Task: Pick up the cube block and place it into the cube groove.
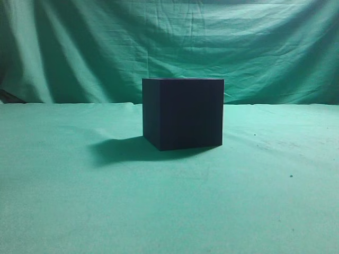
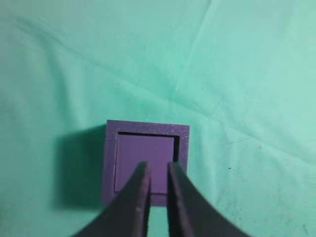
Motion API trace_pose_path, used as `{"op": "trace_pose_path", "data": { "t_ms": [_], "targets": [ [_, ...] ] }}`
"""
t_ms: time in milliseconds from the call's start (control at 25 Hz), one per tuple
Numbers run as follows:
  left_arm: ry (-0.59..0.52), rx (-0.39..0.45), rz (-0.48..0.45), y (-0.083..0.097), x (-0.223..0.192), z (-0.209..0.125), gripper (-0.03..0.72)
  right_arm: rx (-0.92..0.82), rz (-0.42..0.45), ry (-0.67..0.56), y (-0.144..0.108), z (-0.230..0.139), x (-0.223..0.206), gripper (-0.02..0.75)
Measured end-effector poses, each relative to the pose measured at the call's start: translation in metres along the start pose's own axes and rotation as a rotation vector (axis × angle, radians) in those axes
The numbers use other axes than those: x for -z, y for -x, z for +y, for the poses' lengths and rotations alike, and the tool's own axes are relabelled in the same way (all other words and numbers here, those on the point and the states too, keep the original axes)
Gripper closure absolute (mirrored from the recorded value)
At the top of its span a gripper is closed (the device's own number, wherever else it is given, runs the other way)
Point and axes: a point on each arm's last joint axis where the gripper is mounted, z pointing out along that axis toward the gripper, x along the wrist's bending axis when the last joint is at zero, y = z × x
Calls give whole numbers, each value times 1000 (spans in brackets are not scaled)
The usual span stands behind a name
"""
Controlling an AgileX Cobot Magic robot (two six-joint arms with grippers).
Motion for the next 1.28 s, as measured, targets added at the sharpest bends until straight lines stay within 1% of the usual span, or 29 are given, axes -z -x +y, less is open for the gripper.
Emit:
{"op": "trace_pose_path", "data": {
  "t_ms": [120,240,400,560,600,720,760,800,840,960,1000,1080,1120,1280],
  "targets": [
    [0,0,0,0,0,0,688,-13,21,90,11,-11,46,672],
    [0,0,0,0,0,0,688,-22,32,143,24,-37,84,672],
    [0,0,0,0,0,0,688,-27,35,170,40,-78,112,672],
    [0,0,0,0,0,0,688,-26,37,179,53,-122,126,672],
    [0,0,0,0,0,0,688,-26,37,179,53,-122,126,672],
    [0,0,0,0,0,0,688,-25,38,185,63,-156,129,672],
    [0,0,0,0,0,0,688,-25,44,203,66,-167,131,672],
    [0,0,0,0,0,0,688,-27,57,251,70,-186,133,672],
    [0,0,0,0,0,0,688,-29,67,289,73,-196,136,672],
    [0,0,0,0,0,0,688,-35,86,353,80,-220,140,672],
    [0,0,0,0,0,0,688,-35,86,353,80,-220,140,672],
    [0,0,0,0,0,0,688,-42,97,379,84,-233,145,672],
    [0,0,0,0,0,0,688,-47,99,393,88,-245,151,672],
    [0,0,0,0,0,0,688,16,89,420,92,-257,158,672]
  ]
}}
